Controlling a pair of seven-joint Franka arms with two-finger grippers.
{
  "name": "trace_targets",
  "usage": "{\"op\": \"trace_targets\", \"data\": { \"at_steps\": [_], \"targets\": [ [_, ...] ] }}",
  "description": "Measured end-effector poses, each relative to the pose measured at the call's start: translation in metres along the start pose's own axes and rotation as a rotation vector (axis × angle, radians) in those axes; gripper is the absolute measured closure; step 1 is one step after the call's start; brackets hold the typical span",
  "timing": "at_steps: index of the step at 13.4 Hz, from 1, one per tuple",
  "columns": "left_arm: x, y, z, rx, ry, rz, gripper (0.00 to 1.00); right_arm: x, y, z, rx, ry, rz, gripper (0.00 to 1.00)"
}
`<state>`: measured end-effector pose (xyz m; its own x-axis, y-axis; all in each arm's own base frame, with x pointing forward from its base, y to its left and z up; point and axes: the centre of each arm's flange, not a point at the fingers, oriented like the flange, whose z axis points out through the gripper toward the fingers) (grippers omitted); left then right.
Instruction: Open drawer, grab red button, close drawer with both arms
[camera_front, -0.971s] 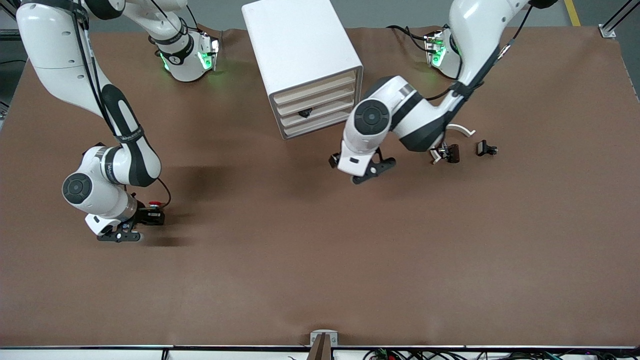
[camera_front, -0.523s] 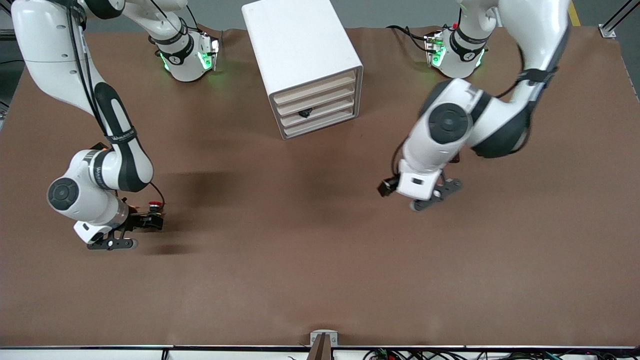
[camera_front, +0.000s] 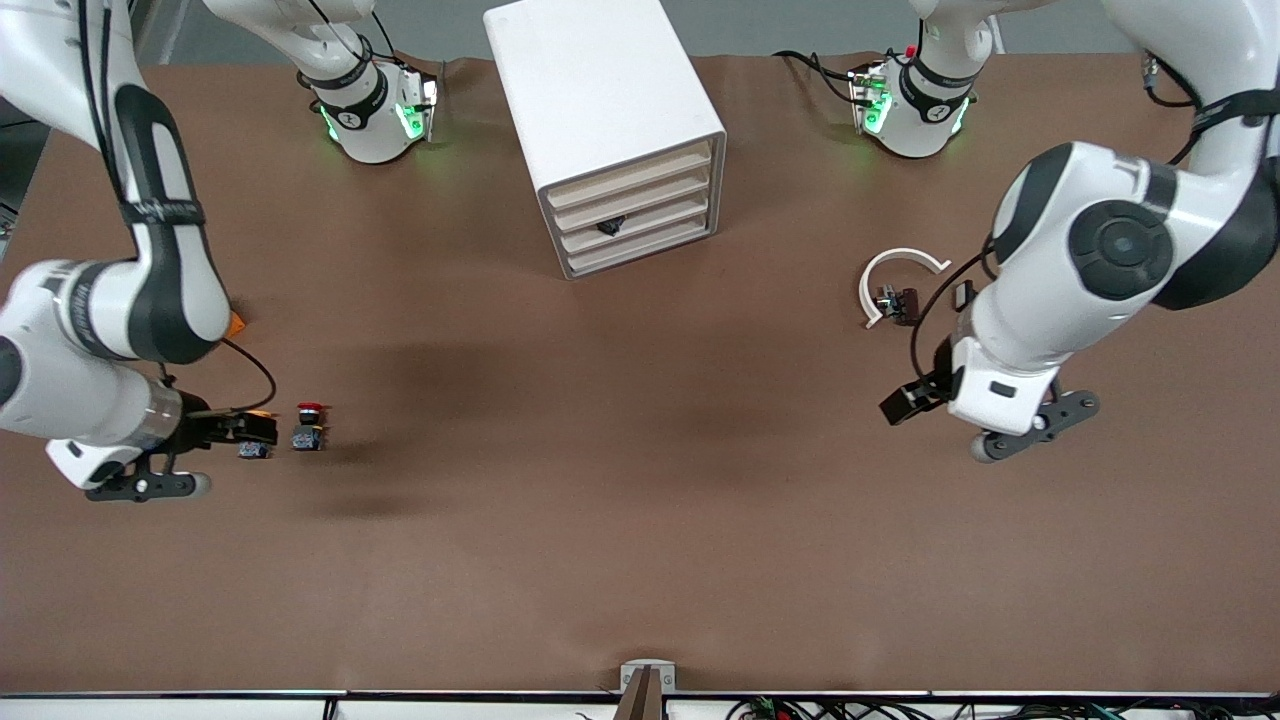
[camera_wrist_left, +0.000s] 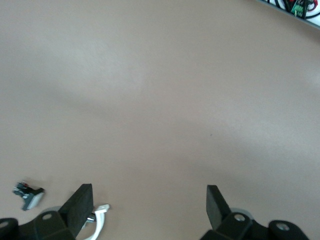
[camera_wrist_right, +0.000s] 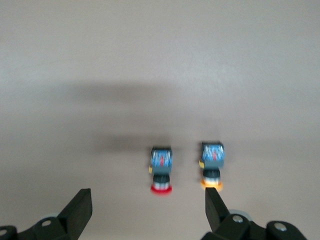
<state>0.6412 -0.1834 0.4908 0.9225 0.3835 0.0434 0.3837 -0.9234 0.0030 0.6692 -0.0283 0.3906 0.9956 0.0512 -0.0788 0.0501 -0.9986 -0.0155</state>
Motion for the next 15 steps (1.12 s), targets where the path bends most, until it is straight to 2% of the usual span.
{"op": "trace_targets", "data": {
  "at_steps": [4, 9, 12, 15],
  "targets": [
    [0.005, -0.033, -0.048, 0.031, 0.036, 0.099, 0.0, -0.018, -0.002, -0.086, -0.013, -0.071, -0.01, 0.0],
    [-0.018, -0.076, -0.115, 0.121, 0.048, 0.229, 0.0, -0.027, 0.0, -0.135, -0.056, -0.02, -0.012, 0.0],
    [-0.033, -0.117, -0.148, 0.063, 0.006, 0.28, 0.0, -0.033, 0.0, -0.156, -0.057, -0.023, -0.008, 0.0],
    [-0.057, -0.152, -0.164, 0.036, -0.002, 0.311, 0.0, -0.038, -0.001, -0.171, -0.055, -0.021, -0.008, 0.0]
  ]
}}
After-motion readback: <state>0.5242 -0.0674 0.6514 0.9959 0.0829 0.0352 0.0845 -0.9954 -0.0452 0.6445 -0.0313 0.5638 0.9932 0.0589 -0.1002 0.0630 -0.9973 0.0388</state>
